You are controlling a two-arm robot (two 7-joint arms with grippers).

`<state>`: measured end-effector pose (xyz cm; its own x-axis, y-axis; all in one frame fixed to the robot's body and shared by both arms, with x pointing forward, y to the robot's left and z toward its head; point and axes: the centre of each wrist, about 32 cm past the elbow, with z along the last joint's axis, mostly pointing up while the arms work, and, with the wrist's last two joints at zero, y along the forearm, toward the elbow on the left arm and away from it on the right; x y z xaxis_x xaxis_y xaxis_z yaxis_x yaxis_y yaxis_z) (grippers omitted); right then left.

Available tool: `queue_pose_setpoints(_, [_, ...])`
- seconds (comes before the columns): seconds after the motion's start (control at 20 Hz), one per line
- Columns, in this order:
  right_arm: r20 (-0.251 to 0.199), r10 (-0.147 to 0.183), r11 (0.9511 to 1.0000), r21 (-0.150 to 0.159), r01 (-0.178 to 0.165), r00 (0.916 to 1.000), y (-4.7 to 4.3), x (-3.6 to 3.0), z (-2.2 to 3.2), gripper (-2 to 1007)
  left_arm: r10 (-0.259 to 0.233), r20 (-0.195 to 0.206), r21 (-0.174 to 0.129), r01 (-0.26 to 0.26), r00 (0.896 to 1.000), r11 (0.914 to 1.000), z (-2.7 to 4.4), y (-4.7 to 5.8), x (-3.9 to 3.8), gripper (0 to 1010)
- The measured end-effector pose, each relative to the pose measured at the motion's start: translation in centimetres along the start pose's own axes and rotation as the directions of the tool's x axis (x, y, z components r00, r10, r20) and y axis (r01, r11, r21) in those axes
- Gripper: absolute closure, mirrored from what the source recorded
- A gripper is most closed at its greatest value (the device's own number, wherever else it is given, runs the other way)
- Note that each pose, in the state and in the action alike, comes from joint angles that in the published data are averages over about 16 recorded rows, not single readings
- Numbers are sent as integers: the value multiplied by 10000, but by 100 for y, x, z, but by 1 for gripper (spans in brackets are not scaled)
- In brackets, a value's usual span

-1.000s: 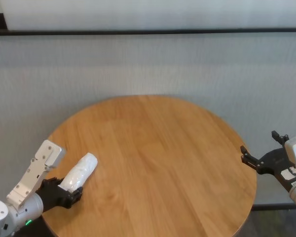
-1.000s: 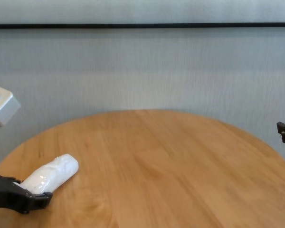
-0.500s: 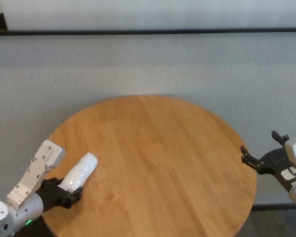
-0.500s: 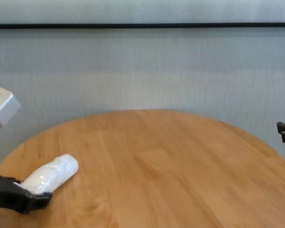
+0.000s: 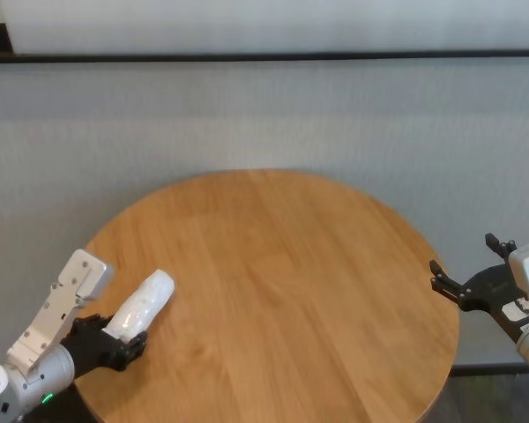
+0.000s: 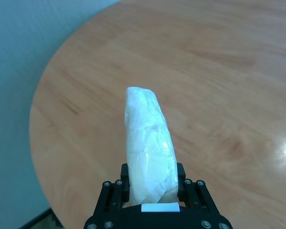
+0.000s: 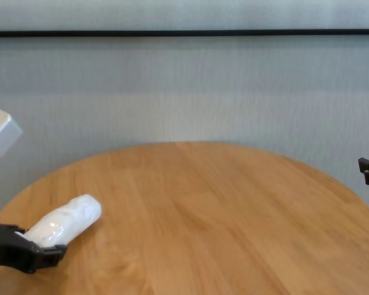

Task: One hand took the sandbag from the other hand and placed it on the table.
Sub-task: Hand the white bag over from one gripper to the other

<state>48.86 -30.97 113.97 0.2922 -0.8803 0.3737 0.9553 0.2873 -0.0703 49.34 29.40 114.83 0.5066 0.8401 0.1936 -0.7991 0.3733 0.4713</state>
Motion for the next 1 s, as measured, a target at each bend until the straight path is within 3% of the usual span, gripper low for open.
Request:
queue_pose_setpoints(0.3, [0, 0, 10000, 0, 0, 10000, 0, 0, 0, -2, -395, 623, -280, 413, 9973, 9988, 124, 30, -59, 441])
queue_pose_setpoints(0.55, [0, 0, 10000, 0, 0, 10000, 0, 0, 0, -2, -1087, 1423, -792, 1208, 9838, 9895, 229, 72, -85, 441])
queue_pose_setpoints(0.8, [0, 0, 10000, 0, 0, 10000, 0, 0, 0, -2, -1667, 2134, -1505, 2010, 9626, 9680, 278, 181, -56, 441])
queue_pose_setpoints(1.0, [0, 0, 10000, 1, 0, 10000, 0, 0, 0, -2, -1960, 2589, -2323, 2579, 9458, 9378, 281, 319, -3, 441])
